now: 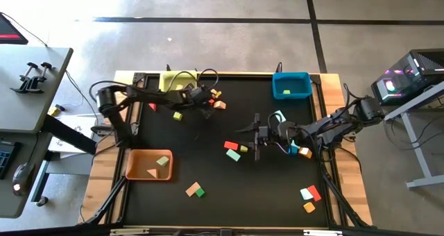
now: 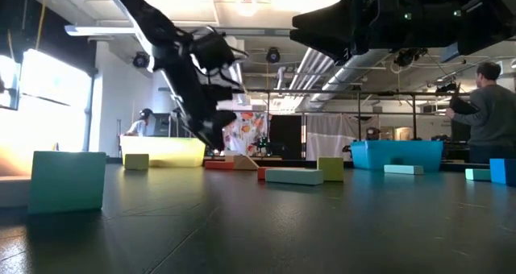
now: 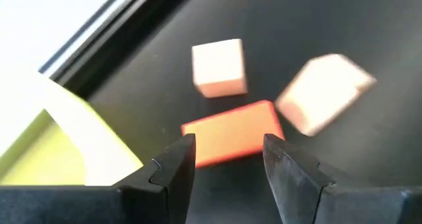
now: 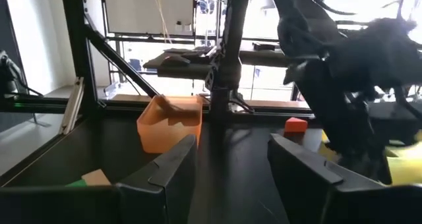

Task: Sort blocks by size
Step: Put the orange wooden block into the yellow bin

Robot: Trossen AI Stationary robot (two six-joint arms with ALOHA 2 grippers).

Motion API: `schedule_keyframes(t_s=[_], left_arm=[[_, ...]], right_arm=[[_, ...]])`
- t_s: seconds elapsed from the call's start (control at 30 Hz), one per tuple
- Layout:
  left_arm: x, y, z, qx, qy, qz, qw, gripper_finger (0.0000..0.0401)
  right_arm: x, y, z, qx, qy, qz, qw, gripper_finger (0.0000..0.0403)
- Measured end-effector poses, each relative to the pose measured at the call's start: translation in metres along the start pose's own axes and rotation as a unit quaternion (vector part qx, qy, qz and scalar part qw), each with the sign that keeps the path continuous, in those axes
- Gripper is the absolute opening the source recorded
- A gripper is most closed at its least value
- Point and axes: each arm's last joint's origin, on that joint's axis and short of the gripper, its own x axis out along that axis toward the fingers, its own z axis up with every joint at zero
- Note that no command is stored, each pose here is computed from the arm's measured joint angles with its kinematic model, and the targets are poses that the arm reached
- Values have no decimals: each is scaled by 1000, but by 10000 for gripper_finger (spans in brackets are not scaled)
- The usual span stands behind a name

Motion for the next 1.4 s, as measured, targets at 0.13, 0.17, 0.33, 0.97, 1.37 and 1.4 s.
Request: schedule_keyframes(t_s=[0.13, 0.17, 0.33, 0.97, 1.37, 1.4], left_arm=[[16, -2, 3, -1, 11, 15, 1000, 165], [19, -2, 3, -2, 14, 16, 1000, 165], [23, -2, 3, -13, 27, -6, 1000, 165], [-67, -23, -6, 128, 60, -139, 980, 165], [-44, -42, -36, 278, 47, -153, 947, 214], [-39, -43, -36, 270, 50, -151, 950, 222]], right_arm=[[0, 0, 0, 0, 0, 0, 1000, 183], [0, 0, 0, 0, 1, 0, 1000, 183], [0, 0, -1, -1, 8, 0, 1000, 183], [0, 0, -3, 2, 17, 1, 1000, 183], [0, 0, -4, 1, 19, 1, 1000, 183], [0, 0, -4, 1, 19, 1, 1000, 183]])
